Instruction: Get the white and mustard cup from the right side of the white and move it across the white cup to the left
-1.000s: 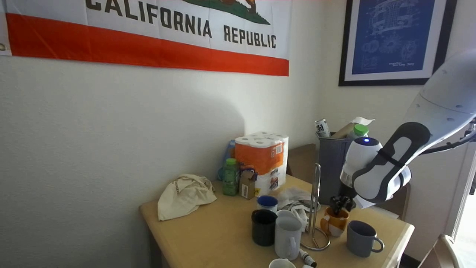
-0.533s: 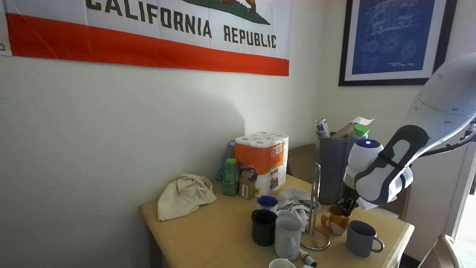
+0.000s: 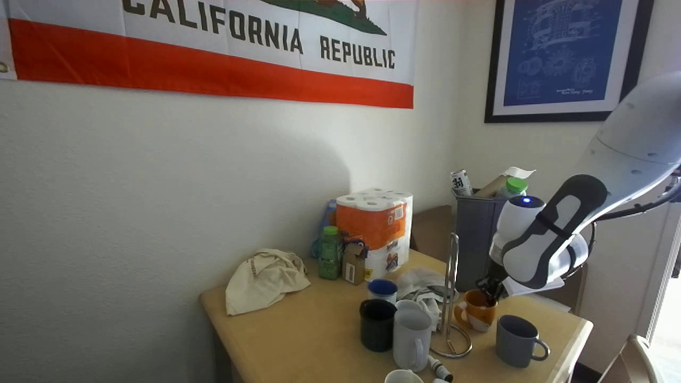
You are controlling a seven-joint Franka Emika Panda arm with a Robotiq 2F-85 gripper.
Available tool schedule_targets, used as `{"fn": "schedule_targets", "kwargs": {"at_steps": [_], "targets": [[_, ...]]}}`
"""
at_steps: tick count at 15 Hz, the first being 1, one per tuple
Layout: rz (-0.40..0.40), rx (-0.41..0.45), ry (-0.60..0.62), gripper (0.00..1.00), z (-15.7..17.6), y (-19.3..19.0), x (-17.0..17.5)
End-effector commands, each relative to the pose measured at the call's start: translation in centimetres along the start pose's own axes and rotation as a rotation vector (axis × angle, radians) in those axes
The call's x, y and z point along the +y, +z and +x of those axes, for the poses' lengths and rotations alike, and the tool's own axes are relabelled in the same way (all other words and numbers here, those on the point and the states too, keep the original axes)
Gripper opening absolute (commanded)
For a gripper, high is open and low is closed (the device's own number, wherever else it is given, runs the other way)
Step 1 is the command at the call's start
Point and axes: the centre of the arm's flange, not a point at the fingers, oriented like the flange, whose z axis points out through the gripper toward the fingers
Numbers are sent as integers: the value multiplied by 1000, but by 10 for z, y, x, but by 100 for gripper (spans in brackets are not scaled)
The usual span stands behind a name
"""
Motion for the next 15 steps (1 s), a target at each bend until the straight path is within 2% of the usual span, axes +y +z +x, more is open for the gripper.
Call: {"fn": "schedule_targets", "kwargs": {"at_steps": [1,8,15], "targets": [[5,20,67,2,8,-34,-8],[1,38,136,2,25,-81,8],[23,92,125,2,46,-169,15]]}}
